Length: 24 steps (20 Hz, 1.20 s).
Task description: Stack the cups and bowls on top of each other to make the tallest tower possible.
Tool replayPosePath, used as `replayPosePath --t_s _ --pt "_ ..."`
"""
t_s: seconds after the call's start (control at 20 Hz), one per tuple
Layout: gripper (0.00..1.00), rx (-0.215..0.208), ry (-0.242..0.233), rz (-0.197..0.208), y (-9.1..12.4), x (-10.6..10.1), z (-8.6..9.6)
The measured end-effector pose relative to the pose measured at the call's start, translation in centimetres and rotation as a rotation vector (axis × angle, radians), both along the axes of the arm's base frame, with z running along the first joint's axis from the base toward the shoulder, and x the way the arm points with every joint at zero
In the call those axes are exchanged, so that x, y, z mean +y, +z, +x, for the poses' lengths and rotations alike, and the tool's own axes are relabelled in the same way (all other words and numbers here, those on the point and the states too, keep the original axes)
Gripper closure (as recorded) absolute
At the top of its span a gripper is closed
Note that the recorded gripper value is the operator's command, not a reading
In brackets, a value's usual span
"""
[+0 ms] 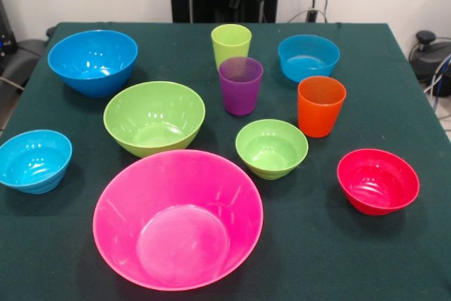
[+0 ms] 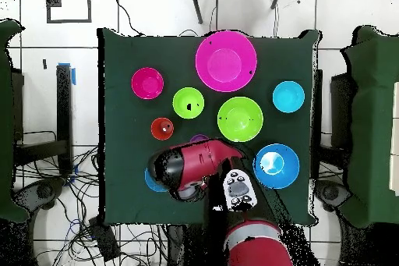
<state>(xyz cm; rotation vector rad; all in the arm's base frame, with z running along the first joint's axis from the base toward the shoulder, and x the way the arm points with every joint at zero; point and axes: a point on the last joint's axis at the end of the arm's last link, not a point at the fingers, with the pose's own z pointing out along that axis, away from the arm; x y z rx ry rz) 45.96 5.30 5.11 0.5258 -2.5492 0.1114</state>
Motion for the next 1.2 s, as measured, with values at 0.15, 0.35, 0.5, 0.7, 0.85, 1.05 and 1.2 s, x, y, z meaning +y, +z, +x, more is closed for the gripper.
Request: replayPosePath --t_s 0.15,0.35,0.5,0.7,0.85,1.05,1.2 --pt "0.00 0.035 -0.009 -0.005 -0.7 -0.1 0.3" --pt "0.00 0.087 -0.019 -0.012 -1.6 -0.1 0.7" --pt "0.00 0.115 -0.027 -0.015 -2.1 0.0 1.0" --pt "0.00 0.142 -0.036 -0.019 -2.4 0.0 1.3" --pt "0.00 0.156 -0.043 -0.022 -2.3 0.0 1.6" --pt "0.00 0.158 -0.048 -0.024 -1.5 0.1 1.9" --pt "0.00 0.156 -0.053 -0.027 -0.6 0.2 2.4"
